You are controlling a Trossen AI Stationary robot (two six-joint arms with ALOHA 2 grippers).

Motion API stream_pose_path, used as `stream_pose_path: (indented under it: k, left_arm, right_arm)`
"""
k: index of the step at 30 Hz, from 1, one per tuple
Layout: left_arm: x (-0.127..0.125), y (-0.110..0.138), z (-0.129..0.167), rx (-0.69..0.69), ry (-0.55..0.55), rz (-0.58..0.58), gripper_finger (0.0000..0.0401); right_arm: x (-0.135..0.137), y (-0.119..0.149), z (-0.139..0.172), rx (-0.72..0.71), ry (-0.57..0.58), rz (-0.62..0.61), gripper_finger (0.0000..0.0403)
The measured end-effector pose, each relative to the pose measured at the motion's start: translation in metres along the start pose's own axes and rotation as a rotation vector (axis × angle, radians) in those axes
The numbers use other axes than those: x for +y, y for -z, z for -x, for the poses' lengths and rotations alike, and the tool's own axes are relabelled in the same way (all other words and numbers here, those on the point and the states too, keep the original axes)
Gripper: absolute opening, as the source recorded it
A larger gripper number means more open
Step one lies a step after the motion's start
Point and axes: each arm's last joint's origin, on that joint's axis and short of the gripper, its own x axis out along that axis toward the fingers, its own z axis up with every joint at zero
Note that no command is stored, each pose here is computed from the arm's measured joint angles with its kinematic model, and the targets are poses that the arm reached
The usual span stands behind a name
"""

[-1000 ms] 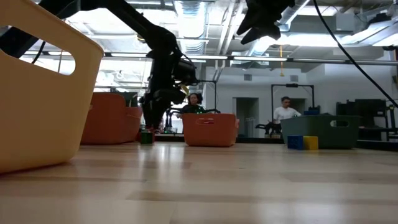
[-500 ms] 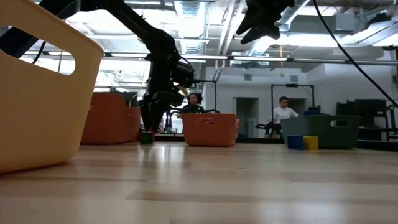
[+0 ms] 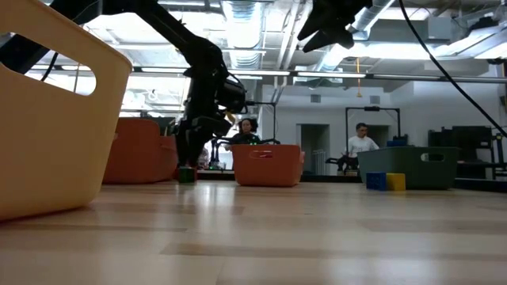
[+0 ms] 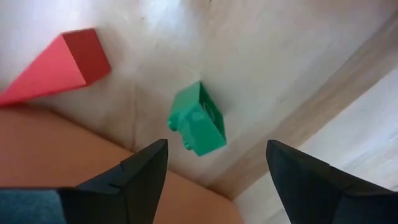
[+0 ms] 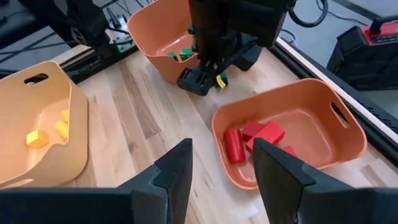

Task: Sort blocks
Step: Put the green game piece into the left orange bin

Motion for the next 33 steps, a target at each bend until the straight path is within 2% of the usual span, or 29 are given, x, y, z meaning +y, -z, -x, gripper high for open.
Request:
stream_pose_path:
  k: [6,11,19,23,28,33]
  left_arm:
    - [0.0,-0.004,-0.005,-0.005,0.004,0.005,0.0264]
    - [-0.002,-0.005,-0.02,0.061,0.037,0.001,0.0264]
    - [-0.008,-0.007,-0.013,0.023,0.015,-0.041,0.0264]
    - [-0.014,-0.003,-0.015,0.06,0.042,-0.139,0.0264]
    - [-0.027,-0.001,-0.015,0.075,0.011,-0.294,0.0264]
    - [-0.034,-0.001,-0.015,0.071,-0.025,-0.346,0.0264]
  right_arm:
    - [0.0,0.0,0.0,0.0,0.0,0.007,0.0179]
    - [0.0,0.0,0.0,0.0,0.0,0.007,0.0179]
    - [0.0,0.0,0.0,0.002,0.0,0.002,0.0179]
    - [-0.002,0.0,0.0,0.002,0.006,0.0,0.0179]
    - [-0.002,0.0,0.0,0.001,0.006,0.003,0.0179]
    - [-0.002,0.0,0.0,0.001,0.006,0.003,0.0179]
